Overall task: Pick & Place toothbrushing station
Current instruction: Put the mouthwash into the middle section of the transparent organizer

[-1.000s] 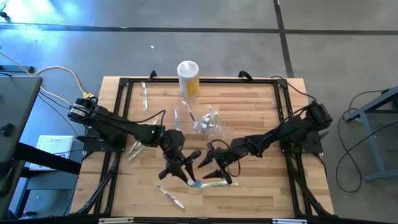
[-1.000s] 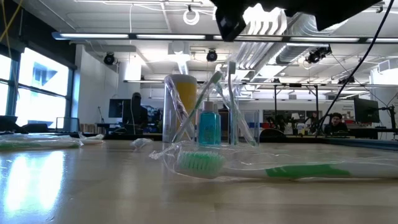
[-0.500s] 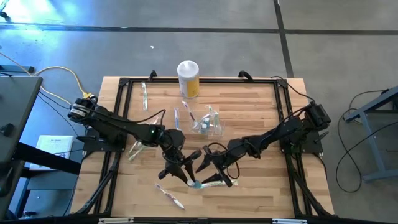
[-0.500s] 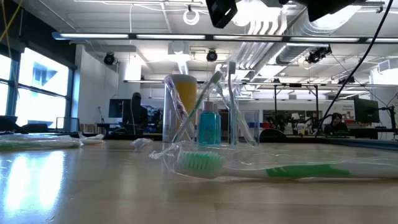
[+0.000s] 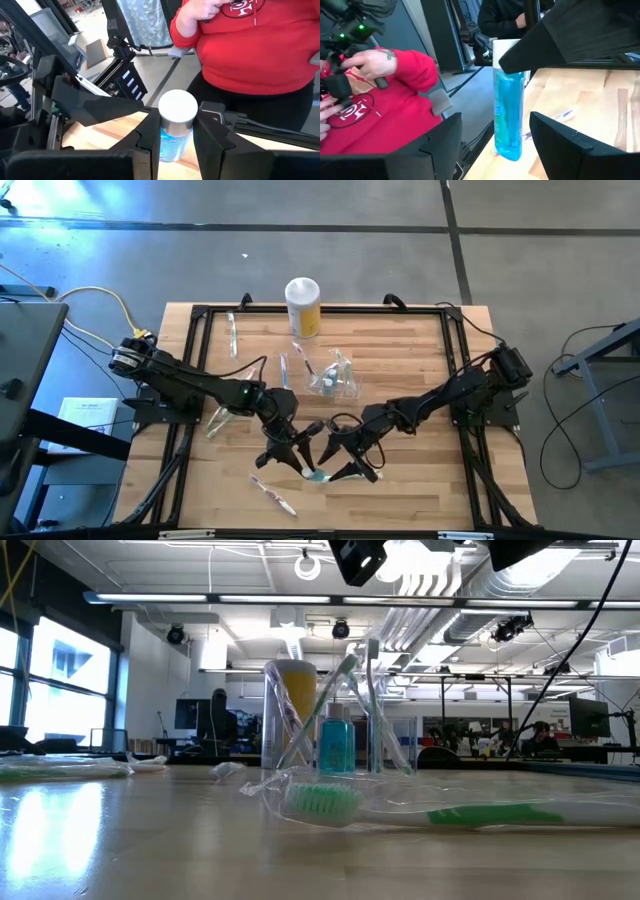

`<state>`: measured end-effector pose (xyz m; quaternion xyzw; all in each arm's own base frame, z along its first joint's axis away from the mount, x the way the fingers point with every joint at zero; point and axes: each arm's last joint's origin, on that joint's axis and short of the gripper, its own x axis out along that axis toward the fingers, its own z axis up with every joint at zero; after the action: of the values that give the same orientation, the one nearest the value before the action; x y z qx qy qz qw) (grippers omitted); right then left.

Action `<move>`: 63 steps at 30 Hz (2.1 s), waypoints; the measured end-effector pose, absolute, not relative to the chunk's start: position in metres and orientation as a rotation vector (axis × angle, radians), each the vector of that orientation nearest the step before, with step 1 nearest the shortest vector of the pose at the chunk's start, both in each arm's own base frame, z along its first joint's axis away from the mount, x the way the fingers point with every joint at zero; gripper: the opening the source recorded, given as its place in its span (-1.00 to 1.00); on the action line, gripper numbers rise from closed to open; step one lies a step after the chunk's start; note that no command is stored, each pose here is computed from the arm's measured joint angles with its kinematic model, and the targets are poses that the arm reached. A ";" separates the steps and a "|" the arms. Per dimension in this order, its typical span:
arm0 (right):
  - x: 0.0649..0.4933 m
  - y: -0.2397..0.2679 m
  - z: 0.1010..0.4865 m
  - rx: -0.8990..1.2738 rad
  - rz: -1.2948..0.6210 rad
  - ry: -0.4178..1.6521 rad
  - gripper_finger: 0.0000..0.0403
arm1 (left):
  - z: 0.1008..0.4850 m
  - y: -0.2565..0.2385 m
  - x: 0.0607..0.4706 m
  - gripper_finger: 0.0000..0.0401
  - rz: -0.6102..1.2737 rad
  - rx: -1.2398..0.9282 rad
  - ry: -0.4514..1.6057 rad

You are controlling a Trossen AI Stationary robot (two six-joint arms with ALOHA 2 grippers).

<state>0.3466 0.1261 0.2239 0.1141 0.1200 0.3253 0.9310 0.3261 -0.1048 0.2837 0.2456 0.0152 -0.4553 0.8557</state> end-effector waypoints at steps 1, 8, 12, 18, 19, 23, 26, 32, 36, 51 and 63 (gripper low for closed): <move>0.347 0.126 0.224 0.238 0.668 0.248 0.12 | 0.284 -0.105 0.326 -0.61 -0.957 0.516 0.033; 0.346 0.126 0.220 0.263 0.663 0.296 0.12 | 0.282 -0.104 0.326 -0.61 -0.928 0.521 0.068; 0.346 0.126 0.220 0.263 0.662 0.302 0.12 | 0.281 -0.104 0.326 -0.61 -0.929 0.520 0.073; 0.345 0.127 0.220 0.285 0.685 0.312 0.12 | 0.281 -0.104 0.326 -0.61 -0.930 0.524 0.070; 0.345 0.127 0.220 0.291 0.684 0.316 0.12 | 0.282 -0.104 0.326 -0.61 -0.930 0.523 0.072; 0.345 0.126 0.219 0.313 0.670 0.329 0.12 | 0.291 -0.104 0.328 -0.61 -0.923 0.521 0.073; 0.346 0.126 0.219 0.312 0.658 0.329 0.12 | 0.292 -0.104 0.328 -0.61 -0.925 0.517 0.088; 0.346 0.126 0.219 0.305 0.654 0.323 0.12 | 0.292 -0.104 0.328 -0.61 -0.926 0.515 0.095; 0.345 0.126 0.219 0.298 0.673 0.323 0.12 | 0.292 -0.104 0.328 -0.61 -0.927 0.528 0.087; 0.345 0.128 0.221 0.257 0.645 0.291 0.12 | 0.291 -0.104 0.327 -0.61 -0.940 0.644 0.036; 0.365 0.136 0.207 0.271 0.713 0.242 0.12 | 0.289 -0.104 0.327 -0.61 -0.938 0.641 0.053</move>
<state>0.3655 0.1360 0.2074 0.1318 0.1178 0.3472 0.9210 0.3273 -0.1045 0.2893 0.3036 0.0251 -0.4440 0.8426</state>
